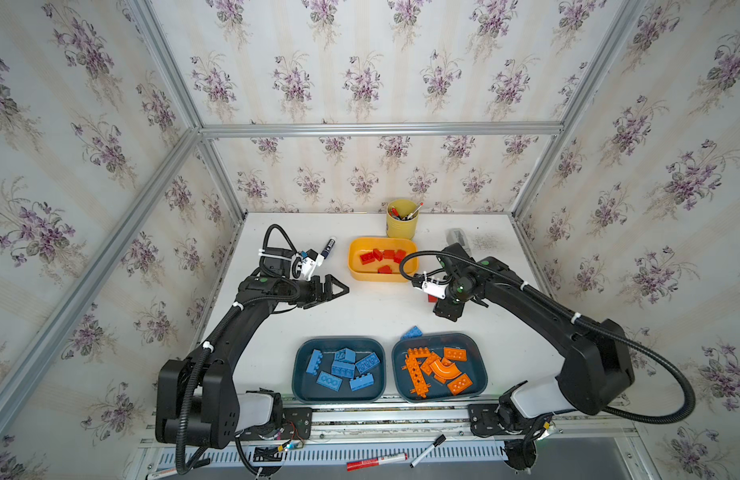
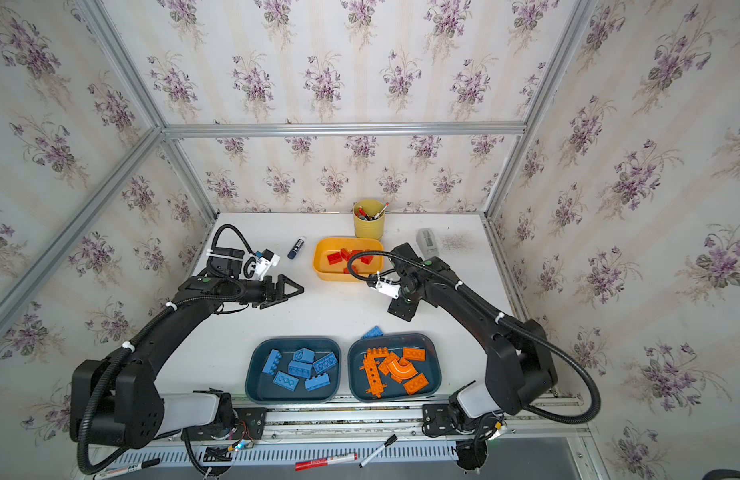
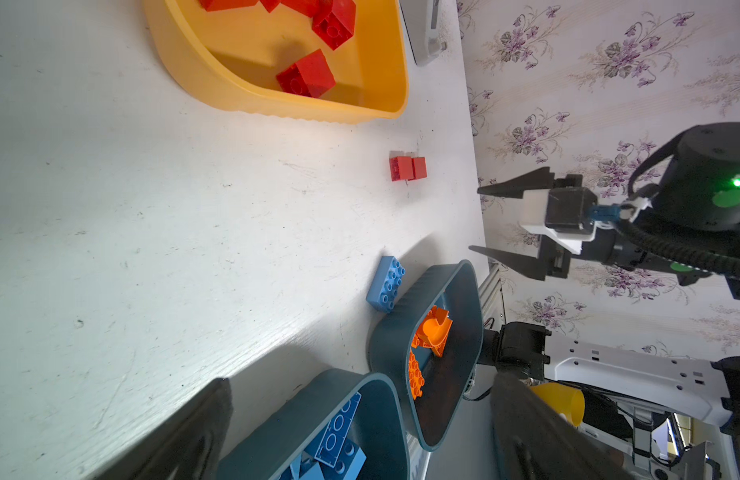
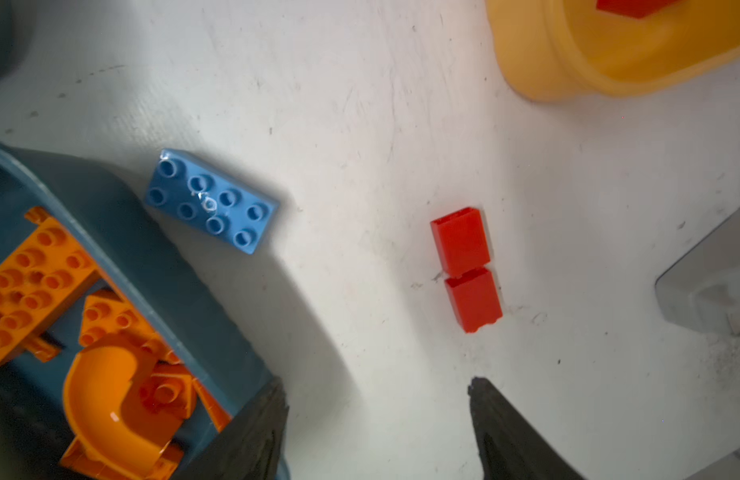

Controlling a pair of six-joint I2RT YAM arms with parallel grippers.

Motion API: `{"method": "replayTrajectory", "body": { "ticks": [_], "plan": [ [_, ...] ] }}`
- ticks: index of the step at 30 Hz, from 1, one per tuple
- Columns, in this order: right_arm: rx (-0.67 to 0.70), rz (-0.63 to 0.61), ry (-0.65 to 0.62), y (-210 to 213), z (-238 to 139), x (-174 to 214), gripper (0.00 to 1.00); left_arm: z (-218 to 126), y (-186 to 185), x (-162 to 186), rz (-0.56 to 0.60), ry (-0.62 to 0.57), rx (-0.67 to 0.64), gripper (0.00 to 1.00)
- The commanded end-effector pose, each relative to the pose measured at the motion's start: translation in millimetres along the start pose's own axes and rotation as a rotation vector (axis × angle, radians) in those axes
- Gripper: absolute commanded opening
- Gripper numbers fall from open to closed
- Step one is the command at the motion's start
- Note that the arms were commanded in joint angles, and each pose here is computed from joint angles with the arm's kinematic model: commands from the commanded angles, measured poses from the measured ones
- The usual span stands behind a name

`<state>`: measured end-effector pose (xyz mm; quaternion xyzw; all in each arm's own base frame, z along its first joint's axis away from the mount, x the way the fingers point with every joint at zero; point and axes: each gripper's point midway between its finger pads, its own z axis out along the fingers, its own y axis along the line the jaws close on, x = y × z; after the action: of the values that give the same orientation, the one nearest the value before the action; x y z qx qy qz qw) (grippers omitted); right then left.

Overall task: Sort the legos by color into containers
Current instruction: 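Move the right gripper to the red bricks and close on one, then carry the red brick with the right gripper into the yellow tray and release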

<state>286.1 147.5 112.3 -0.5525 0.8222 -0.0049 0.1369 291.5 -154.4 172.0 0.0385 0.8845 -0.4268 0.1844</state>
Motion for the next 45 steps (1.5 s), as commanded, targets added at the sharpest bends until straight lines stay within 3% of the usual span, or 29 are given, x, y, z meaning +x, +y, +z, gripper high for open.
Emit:
{"method": "replayTrajectory", "body": {
  "ticks": [1, 8, 13, 23, 26, 30, 35, 40, 45],
  "plan": [
    [0.059, -0.093, 0.010, -26, 17, -6, 0.74, -2, -5, -1, 0.026, -0.007, 0.017, 0.99],
    [0.001, -0.117, 0.072, -50, 65, -1, 0.74, -3, -6, 1, 0.020, -0.009, 0.017, 0.99],
    [0.011, -0.126, 0.050, -65, 84, -6, 0.74, -3, -5, 0, 0.014, -0.010, 0.014, 0.99],
    [-0.106, -0.127, 0.047, -59, 105, -5, 0.71, -2, -3, -1, 0.006, -0.009, 0.002, 0.99],
    [-0.136, -0.118, 0.060, -59, 108, -5, 0.64, -1, -2, -1, 0.004, -0.007, 0.002, 0.99],
    [-0.181, -0.091, 0.083, -54, 112, -4, 0.41, -1, -3, -3, 0.005, -0.009, 0.003, 0.99],
    [-0.185, -0.076, 0.072, -55, 96, -9, 0.24, -2, -2, -1, 0.008, -0.007, -0.002, 0.99],
    [-0.161, -0.064, -0.010, -61, 62, -31, 0.21, 0, -1, -1, 0.007, -0.002, -0.003, 0.99],
    [-0.083, -0.114, -0.204, -64, 10, -85, 0.22, -1, -3, -5, 0.012, -0.004, -0.001, 0.99]
  ]
}}
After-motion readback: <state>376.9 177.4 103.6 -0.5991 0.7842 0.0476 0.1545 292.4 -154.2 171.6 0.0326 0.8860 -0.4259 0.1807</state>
